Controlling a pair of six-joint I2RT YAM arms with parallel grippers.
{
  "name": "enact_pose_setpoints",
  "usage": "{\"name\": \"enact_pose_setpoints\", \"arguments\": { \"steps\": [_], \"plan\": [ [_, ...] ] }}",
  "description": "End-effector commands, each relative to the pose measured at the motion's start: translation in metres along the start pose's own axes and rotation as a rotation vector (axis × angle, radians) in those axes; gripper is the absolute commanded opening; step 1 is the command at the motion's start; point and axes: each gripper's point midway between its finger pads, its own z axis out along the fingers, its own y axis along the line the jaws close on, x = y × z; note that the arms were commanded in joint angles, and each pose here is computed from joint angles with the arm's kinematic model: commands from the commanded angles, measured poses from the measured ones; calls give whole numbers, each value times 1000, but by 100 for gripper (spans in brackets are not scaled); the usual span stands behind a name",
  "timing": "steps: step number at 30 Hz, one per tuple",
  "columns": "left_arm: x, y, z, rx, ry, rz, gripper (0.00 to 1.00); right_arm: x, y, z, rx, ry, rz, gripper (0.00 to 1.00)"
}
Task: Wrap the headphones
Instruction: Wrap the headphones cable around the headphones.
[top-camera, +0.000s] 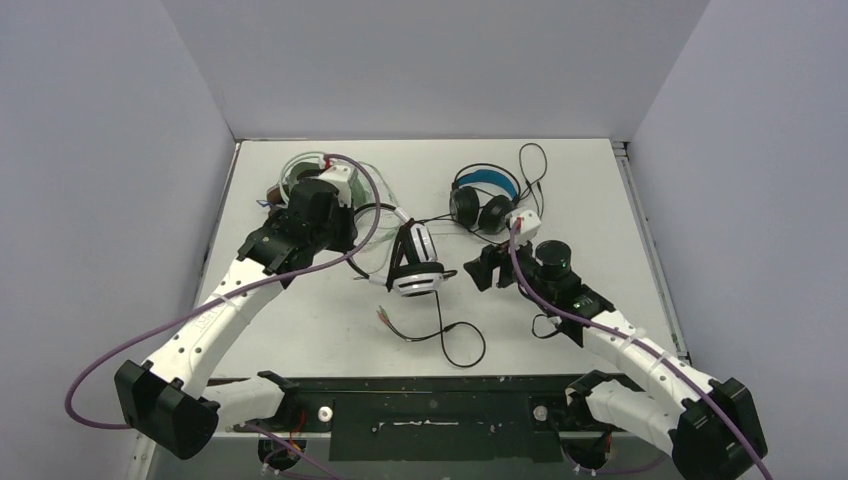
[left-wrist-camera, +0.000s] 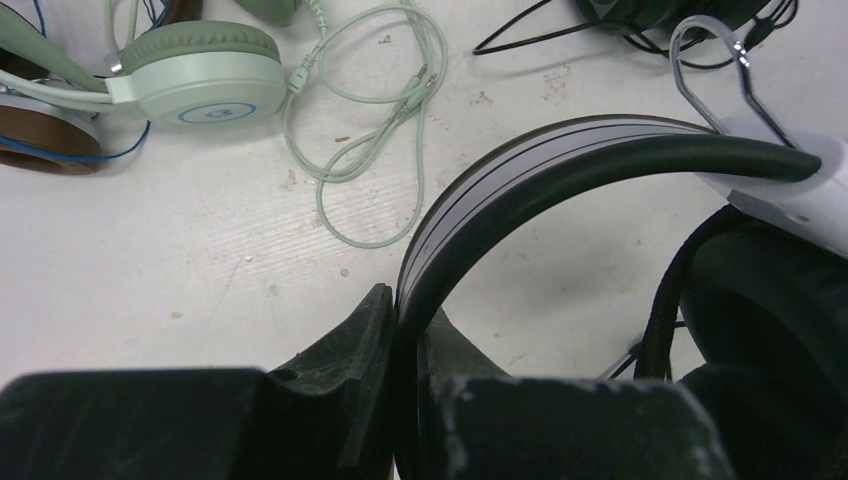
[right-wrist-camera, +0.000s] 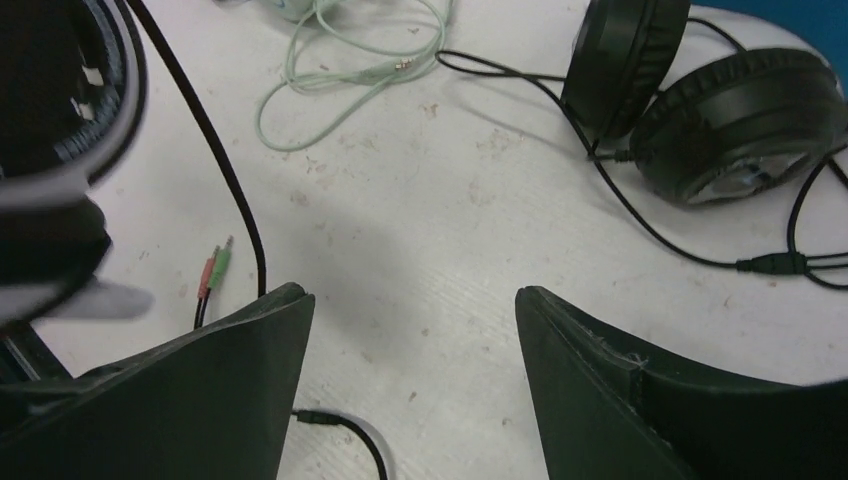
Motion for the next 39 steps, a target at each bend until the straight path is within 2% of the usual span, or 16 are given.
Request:
{"name": "enact_pose_setpoints", "arguments": {
  "steps": [1, 7, 14, 20, 23, 28, 32, 35, 39],
  "plan": [
    [-68, -23, -30, 146, -178, -196, 0, -7, 9, -13, -45, -111, 44, 79],
    [-81, -26, -40, 190, -178, -285, 0, 18, 39, -16, -189, -96, 82, 99],
    [-91, -25, -47, 205, -189, -347, 0, 46, 81, -19, -314, -103, 8, 100],
    [-98, -28, -52, 233, -197, -372, 0, 64, 76, -4, -279, -61, 26, 97],
    [-103, -28, -57, 241, -207, -377, 0, 69, 68, 2, -230, -42, 25, 87],
    [-111, -27, -62, 245, -217, -411, 0, 71, 66, 3, -228, -51, 26, 51],
    [-118, -30, -62, 276, -211, -468, 0, 73, 70, 0, -252, -56, 27, 26],
    [-126, -33, -62, 312, -212, -534, 0, 75, 75, -1, -271, -48, 12, 13],
    [-133, -32, -57, 322, -203, -661, 0, 75, 88, -1, -314, -43, -5, 4]
  ]
}}
